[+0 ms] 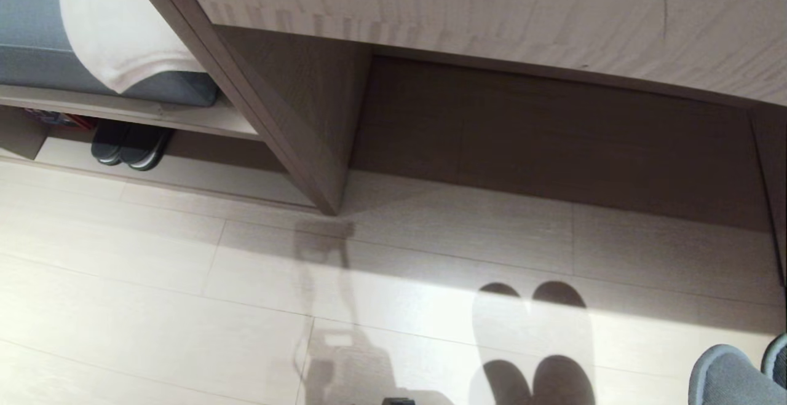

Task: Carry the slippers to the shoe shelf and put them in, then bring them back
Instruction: Place the slippers on the floor

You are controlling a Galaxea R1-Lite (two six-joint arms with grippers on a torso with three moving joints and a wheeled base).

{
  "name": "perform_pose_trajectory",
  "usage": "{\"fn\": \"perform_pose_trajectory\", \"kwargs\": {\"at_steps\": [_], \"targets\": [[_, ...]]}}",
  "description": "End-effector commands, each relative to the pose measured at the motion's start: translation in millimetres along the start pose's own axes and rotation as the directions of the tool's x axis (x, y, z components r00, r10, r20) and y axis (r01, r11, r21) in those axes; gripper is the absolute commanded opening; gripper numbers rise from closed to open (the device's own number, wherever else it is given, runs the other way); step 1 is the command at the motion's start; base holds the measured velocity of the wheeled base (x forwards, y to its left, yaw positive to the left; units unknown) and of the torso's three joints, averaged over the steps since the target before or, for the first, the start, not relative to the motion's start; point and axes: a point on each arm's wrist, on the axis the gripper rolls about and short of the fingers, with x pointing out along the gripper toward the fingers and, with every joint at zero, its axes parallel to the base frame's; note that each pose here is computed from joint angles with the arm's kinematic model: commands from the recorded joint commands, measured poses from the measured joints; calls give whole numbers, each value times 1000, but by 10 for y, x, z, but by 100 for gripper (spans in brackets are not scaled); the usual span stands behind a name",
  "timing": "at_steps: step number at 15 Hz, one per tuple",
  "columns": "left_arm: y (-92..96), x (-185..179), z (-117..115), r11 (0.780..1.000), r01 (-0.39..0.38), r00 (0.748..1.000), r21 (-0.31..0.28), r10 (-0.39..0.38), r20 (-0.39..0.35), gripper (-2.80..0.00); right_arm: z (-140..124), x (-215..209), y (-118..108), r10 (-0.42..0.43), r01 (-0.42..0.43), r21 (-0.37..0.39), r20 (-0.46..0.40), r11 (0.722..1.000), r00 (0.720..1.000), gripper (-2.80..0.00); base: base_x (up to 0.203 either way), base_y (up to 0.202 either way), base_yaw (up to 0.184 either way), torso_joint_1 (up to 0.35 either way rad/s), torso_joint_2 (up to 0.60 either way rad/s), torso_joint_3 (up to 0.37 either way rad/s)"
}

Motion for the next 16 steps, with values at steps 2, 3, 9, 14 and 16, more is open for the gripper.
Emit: {"fn": "perform_pose_trajectory", "kwargs": {"at_steps": [2,3,9,14,16], "targets": [[0,2,-4,1000,0,1000,0,0,-3,-280,-5,0,0,1,-1,-1,0,1000,1000,-280,0,0,0,8,0,-197],[0,2,-4,1000,0,1000,-2,0,-3,-280,-5,0,0,1,-1,-1,0,1000,1000,-280,0,0,0,2,2,-190],[0,2,-4,1000,0,1000,0,0,-3,-280,-5,0,0,1,-1,-1,0,1000,1000,-280,0,0,0,2,1,-196],[0,2,-4,1000,0,1000,0,0,-3,-280,-5,0,0,1,-1,-1,0,1000,1000,-280,0,0,0,2,4,-198],[0,2,-4,1000,0,1000,0,0,-3,-280,-5,0,1,-1,1,-1,0,1000,1000,-280,0,0,0,0,0,-202]]}}
